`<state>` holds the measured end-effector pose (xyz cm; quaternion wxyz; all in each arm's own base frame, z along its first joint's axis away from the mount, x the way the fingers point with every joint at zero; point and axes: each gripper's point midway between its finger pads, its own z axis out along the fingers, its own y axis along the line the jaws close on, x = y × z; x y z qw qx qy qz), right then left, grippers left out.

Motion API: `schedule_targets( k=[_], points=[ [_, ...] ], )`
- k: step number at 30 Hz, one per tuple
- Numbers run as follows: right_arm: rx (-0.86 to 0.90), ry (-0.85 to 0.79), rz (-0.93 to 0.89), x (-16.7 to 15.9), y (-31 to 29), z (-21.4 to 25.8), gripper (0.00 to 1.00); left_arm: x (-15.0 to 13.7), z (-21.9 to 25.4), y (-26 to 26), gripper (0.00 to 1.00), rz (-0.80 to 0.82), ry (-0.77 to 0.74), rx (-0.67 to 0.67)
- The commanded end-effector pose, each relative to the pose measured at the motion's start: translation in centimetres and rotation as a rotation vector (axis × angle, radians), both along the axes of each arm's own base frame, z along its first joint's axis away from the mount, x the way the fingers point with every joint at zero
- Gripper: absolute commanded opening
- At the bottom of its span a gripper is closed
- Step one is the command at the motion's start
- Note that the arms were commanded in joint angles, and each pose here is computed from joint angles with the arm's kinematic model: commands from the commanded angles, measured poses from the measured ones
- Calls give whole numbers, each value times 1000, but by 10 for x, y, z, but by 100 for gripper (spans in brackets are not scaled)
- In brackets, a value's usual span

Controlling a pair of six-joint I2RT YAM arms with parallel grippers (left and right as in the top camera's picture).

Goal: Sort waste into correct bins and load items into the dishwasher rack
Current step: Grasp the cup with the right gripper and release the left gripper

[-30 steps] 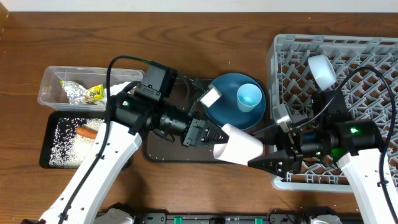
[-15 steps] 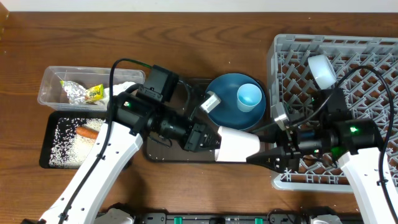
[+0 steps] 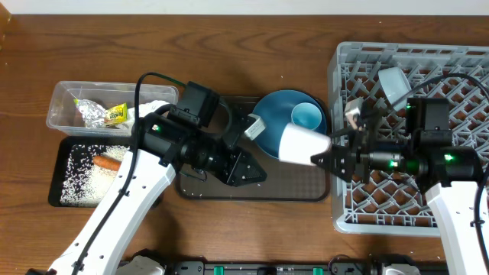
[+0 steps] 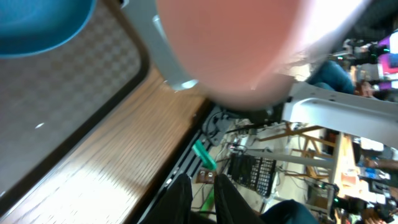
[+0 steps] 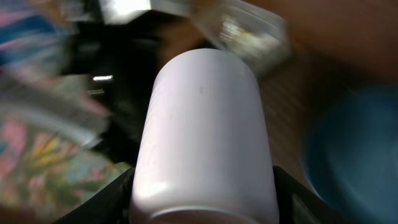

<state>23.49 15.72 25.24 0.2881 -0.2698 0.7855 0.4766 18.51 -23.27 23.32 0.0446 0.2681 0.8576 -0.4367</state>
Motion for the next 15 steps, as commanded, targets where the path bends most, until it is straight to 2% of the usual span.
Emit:
schedule_targets(
  k=[1, 6, 15],
  points=[
    [-169, 240, -306, 23, -36, -35, 31, 3, -10, 8, 17, 31, -9, 73],
    [-301, 305, -494, 34, -68, -51, 29, 6, -13, 11, 17, 39, -21, 97],
    [-539, 286, -708, 37, -116, -32, 27, 35, -42, 45, 17, 179, -124, 362]
  ],
)
